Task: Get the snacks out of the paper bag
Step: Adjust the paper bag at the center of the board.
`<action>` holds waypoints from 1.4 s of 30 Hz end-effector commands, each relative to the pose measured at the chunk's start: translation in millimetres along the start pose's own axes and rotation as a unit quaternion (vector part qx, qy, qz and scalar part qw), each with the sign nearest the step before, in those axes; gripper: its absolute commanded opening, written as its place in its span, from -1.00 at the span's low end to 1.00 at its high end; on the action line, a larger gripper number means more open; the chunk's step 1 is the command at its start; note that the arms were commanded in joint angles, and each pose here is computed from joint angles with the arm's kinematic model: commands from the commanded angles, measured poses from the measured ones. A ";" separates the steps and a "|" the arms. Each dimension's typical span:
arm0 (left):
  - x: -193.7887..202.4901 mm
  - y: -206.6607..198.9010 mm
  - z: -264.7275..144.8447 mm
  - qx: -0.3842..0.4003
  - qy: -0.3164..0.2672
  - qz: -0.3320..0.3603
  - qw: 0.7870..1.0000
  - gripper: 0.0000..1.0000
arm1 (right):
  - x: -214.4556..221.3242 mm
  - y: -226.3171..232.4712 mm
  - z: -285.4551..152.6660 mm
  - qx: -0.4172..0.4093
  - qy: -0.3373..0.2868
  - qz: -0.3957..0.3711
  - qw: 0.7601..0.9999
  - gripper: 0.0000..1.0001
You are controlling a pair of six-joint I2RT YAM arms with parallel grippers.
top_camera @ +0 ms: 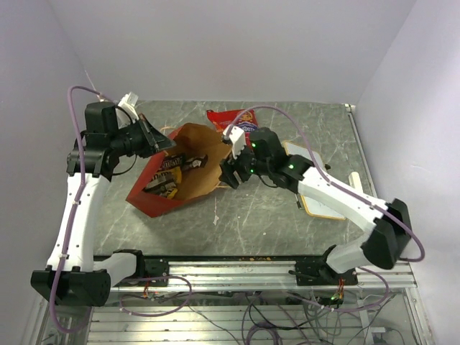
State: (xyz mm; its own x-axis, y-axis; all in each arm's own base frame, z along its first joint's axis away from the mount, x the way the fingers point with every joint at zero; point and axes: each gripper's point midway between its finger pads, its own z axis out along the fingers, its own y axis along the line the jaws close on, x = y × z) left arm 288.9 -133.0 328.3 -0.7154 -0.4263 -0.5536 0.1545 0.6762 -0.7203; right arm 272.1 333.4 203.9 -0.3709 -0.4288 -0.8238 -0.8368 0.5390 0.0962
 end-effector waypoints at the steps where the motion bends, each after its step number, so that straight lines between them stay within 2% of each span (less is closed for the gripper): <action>1: 10.9 -12.0 0.5 0.045 0.019 -0.018 0.999 -0.86 | -42.8 -2.2 -22.6 0.009 -0.125 -0.146 0.981 0.41; 5: 18.7 -11.3 2.7 0.051 0.025 -0.025 0.998 -0.86 | -25.4 -5.2 -23.7 0.013 -0.107 -0.164 0.981 0.53; 8: 16.8 -12.9 4.7 0.054 0.021 -0.032 0.998 -0.86 | 0.4 0.0 -21.8 0.001 -0.085 -0.120 0.989 0.66; 10: -0.1 -14.4 2.4 0.035 -0.011 -0.025 0.999 -0.86 | 22.1 13.3 -18.0 -0.036 -0.070 -0.084 0.993 0.68; 12: -21.0 -16.6 -2.1 0.015 -0.054 -0.016 0.998 -0.86 | 28.5 19.9 -16.0 -0.042 -0.074 -0.009 0.996 0.68; 14: -40.6 -17.9 -8.3 -0.006 -0.096 -0.008 0.995 -0.86 | 26.4 10.1 -13.6 -0.009 -0.078 0.088 0.993 0.67; 17: -60.1 -16.8 -16.4 -0.030 -0.141 0.007 0.990 -0.86 | 21.2 -10.8 -9.0 0.019 -0.053 0.240 0.969 0.66; 20: -68.1 -11.0 -16.8 -0.049 -0.156 0.014 0.986 -0.86 | -1.4 -23.1 -12.8 0.017 -0.042 0.312 0.949 0.69; 23: -72.8 -10.9 -11.0 -0.046 -0.153 0.028 0.987 -0.86 | -31.2 -29.5 -28.4 -0.036 -0.076 0.350 0.933 0.71; 25: -75.1 -14.6 -7.2 -0.035 -0.147 0.046 0.988 -0.86 | -44.4 -33.1 -38.1 -0.042 -0.101 0.310 0.944 0.76; 27: -70.6 -22.4 -2.5 -0.007 -0.128 0.061 0.990 -0.86 | -54.9 -41.6 -46.9 -0.016 -0.119 0.220 0.968 0.77; 29: -60.0 -33.2 2.6 0.037 -0.099 0.074 0.992 -0.86 | -59.0 -47.6 -52.0 -0.004 -0.132 0.133 0.982 0.76; 32: -36.0 -41.7 10.3 0.101 -0.055 0.064 0.991 -0.86 | -60.5 -39.5 -49.7 -0.025 -0.153 -0.007 0.988 0.70; 35: -13.9 -47.2 12.4 0.148 -0.026 0.044 0.988 -0.86 | -43.2 -9.5 -35.7 -0.097 -0.139 -0.182 0.969 0.67; 39: 9.8 -53.1 18.7 0.163 0.002 0.028 0.986 -0.86 | -29.2 11.6 -5.9 -0.121 -0.136 -0.315 0.932 0.66; 42: 22.2 -55.1 26.3 0.157 0.019 0.026 0.987 -0.86 | -20.9 26.9 18.5 -0.130 -0.144 -0.391 0.900 0.53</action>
State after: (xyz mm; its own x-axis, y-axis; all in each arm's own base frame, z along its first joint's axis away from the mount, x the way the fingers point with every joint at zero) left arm 297.3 -175.9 325.2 -0.7294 -0.4052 -0.5512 0.2993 0.5355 -0.7897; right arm 268.3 345.5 236.5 0.1340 -0.3806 -0.9150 -0.9662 0.1551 -0.2060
